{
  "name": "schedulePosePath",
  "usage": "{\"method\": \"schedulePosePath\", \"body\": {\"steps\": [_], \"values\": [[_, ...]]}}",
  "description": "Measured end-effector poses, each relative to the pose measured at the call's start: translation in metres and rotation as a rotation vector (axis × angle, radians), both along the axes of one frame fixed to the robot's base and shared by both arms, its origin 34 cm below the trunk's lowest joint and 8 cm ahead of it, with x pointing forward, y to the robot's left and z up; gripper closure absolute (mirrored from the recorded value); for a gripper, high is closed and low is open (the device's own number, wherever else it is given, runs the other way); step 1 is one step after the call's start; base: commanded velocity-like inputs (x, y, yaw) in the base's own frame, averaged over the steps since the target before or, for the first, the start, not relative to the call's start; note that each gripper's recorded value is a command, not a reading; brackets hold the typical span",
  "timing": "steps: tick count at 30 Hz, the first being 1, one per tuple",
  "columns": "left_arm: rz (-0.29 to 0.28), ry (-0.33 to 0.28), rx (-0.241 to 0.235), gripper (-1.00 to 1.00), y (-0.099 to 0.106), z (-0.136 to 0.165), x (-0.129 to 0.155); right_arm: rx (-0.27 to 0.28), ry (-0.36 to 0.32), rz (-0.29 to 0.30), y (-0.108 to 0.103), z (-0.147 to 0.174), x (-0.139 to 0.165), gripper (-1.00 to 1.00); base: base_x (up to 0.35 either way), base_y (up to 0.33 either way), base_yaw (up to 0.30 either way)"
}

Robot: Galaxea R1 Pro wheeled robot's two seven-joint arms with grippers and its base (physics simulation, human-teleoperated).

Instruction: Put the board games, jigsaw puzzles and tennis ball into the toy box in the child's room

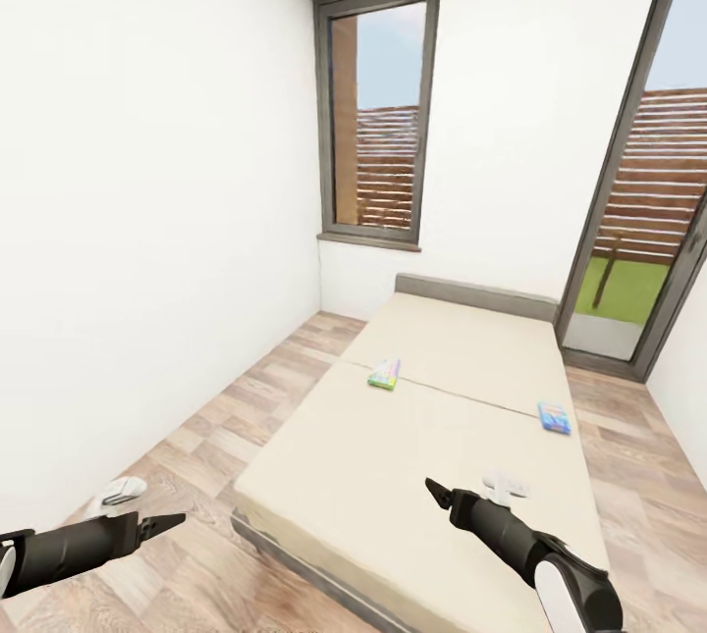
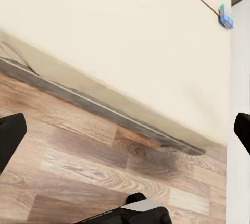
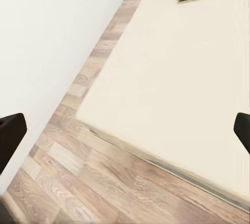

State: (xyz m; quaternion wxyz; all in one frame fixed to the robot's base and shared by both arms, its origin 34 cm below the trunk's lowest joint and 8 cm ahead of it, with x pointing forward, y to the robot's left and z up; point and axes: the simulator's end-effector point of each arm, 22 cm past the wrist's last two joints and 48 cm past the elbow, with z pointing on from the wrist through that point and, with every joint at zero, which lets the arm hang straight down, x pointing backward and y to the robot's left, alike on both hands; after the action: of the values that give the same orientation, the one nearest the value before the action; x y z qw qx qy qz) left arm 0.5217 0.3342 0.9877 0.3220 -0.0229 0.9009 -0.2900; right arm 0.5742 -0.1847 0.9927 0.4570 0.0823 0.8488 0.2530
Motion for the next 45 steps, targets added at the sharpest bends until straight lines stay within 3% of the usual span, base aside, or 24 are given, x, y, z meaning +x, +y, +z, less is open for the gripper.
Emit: {"method": "schedulePosePath", "body": {"steps": [45], "values": [[0.0, 0.0, 0.001, -1.0, 0.0001, -0.0002, 0.0, -0.006, 0.003, -0.001, 0.0, -0.0019, -0.0001, -1.0, 0.0, 0.0, 0.291]]}}
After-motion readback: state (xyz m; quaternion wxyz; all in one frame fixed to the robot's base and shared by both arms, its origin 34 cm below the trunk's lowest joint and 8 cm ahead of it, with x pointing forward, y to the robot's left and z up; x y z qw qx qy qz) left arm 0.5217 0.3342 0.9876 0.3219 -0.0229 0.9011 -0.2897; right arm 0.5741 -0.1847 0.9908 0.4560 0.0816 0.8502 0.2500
